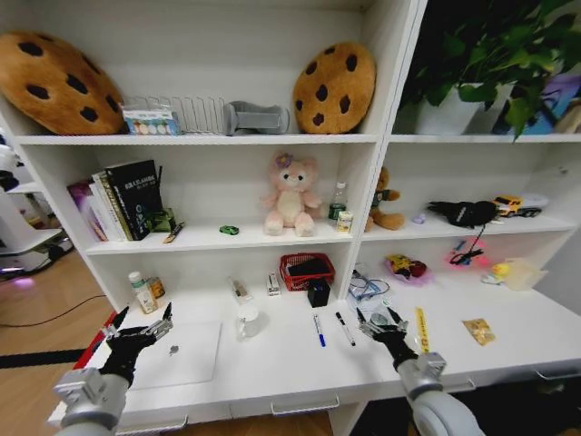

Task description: Organize the objects on the table.

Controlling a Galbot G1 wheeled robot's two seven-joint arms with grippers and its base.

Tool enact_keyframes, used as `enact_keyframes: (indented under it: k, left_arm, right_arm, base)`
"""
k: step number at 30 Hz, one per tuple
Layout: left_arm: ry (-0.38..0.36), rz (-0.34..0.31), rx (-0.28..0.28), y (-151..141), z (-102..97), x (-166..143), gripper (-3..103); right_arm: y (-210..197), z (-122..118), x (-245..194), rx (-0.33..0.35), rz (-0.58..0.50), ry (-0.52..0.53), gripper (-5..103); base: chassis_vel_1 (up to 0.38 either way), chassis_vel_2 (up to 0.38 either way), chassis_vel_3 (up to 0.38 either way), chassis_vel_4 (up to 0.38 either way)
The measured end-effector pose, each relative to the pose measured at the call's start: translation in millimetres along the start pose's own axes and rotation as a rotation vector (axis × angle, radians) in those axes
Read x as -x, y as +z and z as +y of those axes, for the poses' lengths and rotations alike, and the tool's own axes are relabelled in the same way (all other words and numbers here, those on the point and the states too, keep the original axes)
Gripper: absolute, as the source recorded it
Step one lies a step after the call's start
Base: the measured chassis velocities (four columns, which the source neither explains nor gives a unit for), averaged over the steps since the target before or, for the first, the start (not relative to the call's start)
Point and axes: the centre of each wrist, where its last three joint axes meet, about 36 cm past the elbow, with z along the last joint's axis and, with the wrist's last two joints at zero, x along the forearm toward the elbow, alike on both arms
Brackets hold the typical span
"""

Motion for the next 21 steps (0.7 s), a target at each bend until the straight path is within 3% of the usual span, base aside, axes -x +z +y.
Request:
enact_keyframes:
  k: [10,21]
  left_arm:
    - [-0.001,0.0,0.0,0,0.0,0,100]
    - [-0.001,0.0,0.0,0,0.0,0,100]
  right_arm:
    - [43,15,46,0.018,0.107,-0.052,100]
    - [46,37,105,-0.029,0.117,-0.114,100]
  base:
    - [0.02,0.018,-0.008,-0.012]
    - [0.0,0.0,0.0,0.0]
